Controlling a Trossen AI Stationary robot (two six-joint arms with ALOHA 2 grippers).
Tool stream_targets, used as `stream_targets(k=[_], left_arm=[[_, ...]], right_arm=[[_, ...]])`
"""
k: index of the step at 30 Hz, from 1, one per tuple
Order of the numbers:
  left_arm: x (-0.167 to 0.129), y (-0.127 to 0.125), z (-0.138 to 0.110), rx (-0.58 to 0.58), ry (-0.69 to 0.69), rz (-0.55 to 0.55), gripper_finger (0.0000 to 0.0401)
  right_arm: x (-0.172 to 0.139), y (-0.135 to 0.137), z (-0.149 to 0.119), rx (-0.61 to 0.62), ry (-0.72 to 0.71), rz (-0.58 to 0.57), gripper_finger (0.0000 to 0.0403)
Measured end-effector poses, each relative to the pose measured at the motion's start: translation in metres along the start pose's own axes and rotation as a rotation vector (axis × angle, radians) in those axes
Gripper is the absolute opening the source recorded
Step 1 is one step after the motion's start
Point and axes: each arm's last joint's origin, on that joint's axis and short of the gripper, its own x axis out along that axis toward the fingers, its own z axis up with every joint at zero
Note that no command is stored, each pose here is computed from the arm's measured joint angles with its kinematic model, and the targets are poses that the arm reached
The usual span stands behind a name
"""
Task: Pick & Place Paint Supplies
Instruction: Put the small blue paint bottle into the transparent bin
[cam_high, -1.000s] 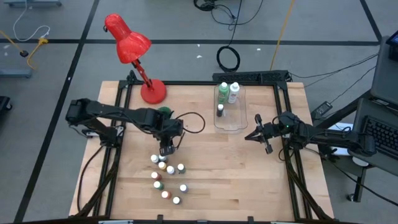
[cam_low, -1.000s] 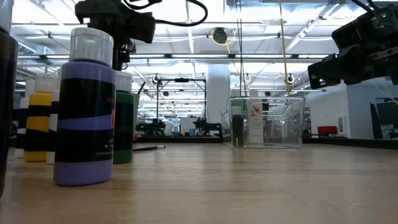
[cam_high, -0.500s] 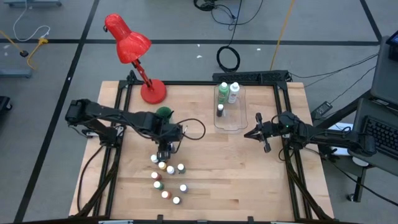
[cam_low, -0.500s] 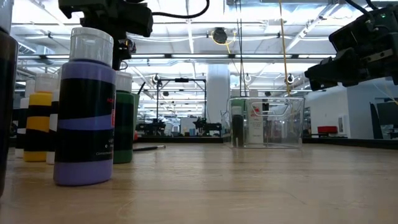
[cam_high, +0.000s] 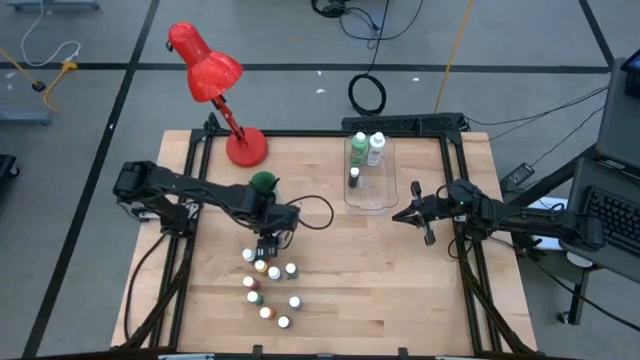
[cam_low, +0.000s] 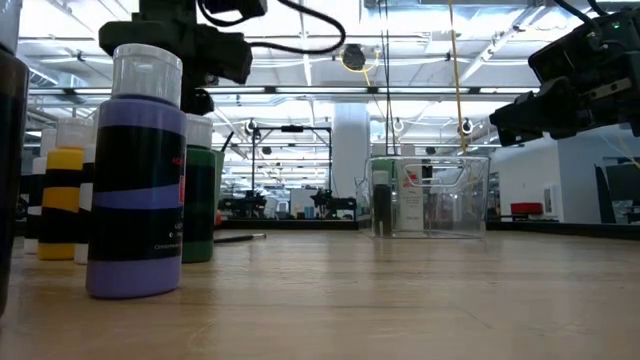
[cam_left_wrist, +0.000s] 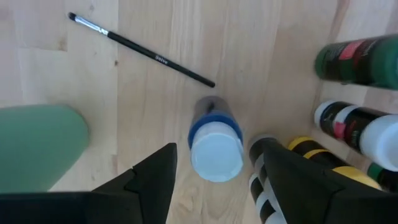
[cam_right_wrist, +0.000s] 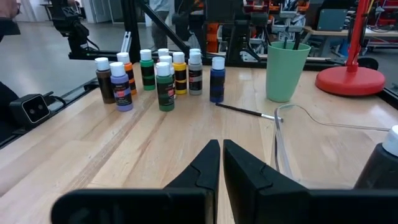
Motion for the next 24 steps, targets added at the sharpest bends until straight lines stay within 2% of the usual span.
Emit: stream_targets(k=[19, 24], left_arm=[[0.0028, 0.0057, 0.0019, -0.001, 0.011, 0.004, 0.0243], [0.0028, 0.0055, 0.0027, 0.002, 0.003, 0.004, 0.0215]], right_arm=[[0.0002, -0.0001, -0.0003, 0.001, 0.003, 0.0, 0.0016], [0.0003, -0.0001, -0.0005, -0.006, 0.004, 0.0, 0.0016]])
